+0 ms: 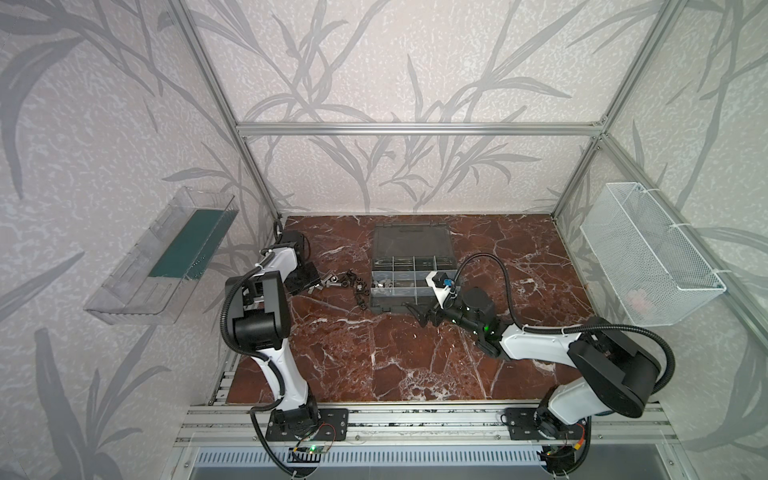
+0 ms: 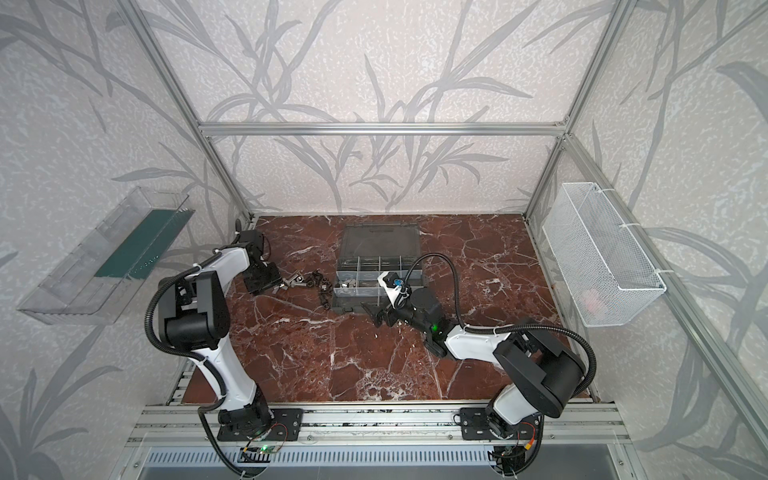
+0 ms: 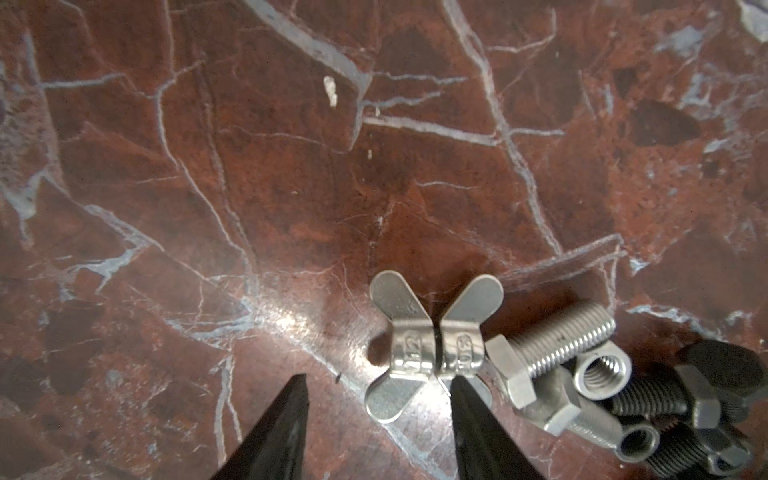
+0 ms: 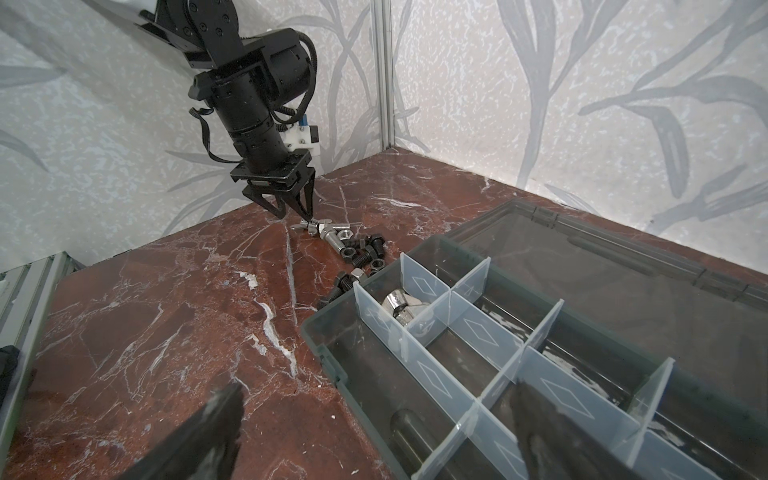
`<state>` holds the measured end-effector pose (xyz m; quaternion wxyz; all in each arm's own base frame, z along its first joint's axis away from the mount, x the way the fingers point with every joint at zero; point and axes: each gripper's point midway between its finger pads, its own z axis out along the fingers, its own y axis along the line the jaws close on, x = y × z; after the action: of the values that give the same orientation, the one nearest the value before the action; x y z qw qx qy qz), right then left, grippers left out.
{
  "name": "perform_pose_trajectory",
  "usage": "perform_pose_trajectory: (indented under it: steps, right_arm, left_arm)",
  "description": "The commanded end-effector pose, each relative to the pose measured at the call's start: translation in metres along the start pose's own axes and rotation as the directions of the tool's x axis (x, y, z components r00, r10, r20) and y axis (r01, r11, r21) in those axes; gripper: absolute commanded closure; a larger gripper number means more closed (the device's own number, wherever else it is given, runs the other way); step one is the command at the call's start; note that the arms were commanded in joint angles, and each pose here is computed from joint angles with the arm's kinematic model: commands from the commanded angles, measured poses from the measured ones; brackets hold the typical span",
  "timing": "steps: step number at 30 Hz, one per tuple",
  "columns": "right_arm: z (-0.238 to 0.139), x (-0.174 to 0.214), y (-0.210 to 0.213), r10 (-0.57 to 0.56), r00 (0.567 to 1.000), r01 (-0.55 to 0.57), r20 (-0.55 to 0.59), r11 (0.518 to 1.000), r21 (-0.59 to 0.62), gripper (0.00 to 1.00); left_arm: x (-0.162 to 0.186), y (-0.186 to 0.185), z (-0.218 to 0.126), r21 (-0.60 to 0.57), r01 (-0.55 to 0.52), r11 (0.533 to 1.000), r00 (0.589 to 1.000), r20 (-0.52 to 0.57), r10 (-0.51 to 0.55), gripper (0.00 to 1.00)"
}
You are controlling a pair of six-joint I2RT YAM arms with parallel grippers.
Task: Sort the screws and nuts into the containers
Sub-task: 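Move the open left gripper back over the fastener pile, then close the left gripper on another silver wing nut and lift it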
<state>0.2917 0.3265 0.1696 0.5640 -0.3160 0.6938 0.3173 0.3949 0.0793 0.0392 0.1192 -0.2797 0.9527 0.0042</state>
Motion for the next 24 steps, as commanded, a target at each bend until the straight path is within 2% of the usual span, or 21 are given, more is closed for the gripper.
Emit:
perform_pose_trajectory:
  steps: [1,16,24]
  right_arm:
    - [0.003,-0.013,0.004,0.002,0.999,-0.002,0.033,1.0,-0.01,0.01]
    - [-0.001,-0.019,0.004,-0.006,0.999,0.006,0.047,1.0,-0.005,0.01]
    - [-0.001,-0.019,0.004,-0.004,0.999,0.005,0.047,1.0,-0.005,0.01]
  left_arm:
    - [0.01,0.002,0.013,-0.002,0.009,1.0,0.999,-0.034,-0.009,0.51]
    - [0.013,0.006,0.022,-0.026,-0.002,1.0,0.999,-0.05,0.001,0.71]
    - [0.016,0.008,0.028,-0.035,-0.009,0.999,0.998,-0.068,0.007,0.74]
